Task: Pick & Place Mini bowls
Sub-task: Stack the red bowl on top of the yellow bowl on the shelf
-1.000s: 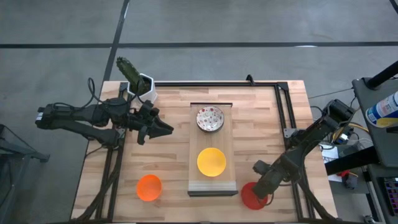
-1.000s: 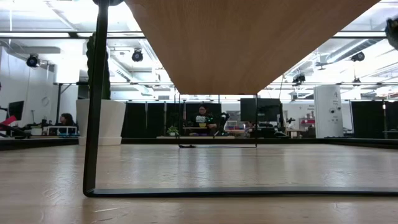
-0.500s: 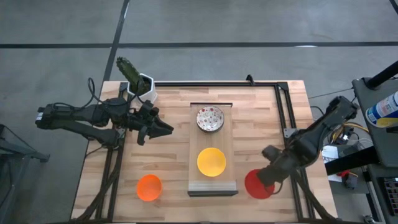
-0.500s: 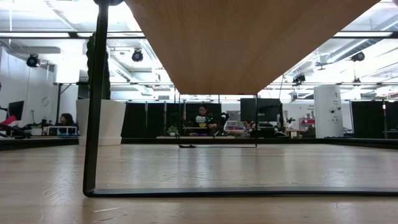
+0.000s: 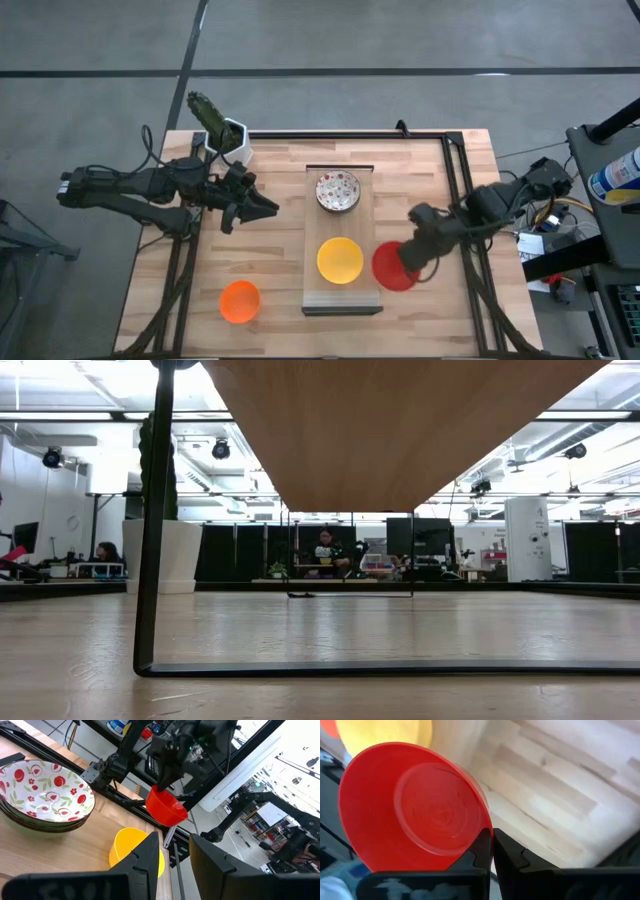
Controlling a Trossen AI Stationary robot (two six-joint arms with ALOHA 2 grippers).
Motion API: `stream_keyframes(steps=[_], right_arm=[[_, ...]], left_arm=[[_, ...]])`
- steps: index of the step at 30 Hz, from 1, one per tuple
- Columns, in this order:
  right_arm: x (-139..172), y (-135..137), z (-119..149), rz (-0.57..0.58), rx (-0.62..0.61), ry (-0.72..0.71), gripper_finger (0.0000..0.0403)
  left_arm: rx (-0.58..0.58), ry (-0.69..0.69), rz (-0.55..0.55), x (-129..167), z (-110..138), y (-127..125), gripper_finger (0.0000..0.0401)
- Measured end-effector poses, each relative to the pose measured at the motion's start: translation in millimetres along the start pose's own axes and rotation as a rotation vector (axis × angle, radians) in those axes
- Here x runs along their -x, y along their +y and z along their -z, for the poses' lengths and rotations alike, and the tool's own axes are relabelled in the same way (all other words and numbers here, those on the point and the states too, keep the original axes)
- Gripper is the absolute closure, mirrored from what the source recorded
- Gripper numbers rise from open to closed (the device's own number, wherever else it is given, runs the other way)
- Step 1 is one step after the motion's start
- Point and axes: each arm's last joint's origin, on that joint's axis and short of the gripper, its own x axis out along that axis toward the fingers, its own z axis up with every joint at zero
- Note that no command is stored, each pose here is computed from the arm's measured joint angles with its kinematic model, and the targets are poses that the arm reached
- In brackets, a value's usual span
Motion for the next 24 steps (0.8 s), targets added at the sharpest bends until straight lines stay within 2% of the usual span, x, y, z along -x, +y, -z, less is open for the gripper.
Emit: stream_keyframes(steps=[7, 16, 24], right_arm=[[-2.2, 22.1, -32.4, -0.011, 0.049, -0.048, 0.0394], [-6.1, 66.3, -72.9, -0.041, 0.183, -0.099, 0.0394], [-21.5, 98.5, -93.5, -0.009, 0.291, -0.09, 0.0394]], left_arm=[[0.001, 0.005, -0.004, 0.0, 0.5, 0.4, 0.0301], [0.005, 0.024, -0.018, 0.0, 2.4, 1.8, 0.0301], [0.014, 0.047, -0.037, 0.2, 4.5, 3.5, 0.0301]])
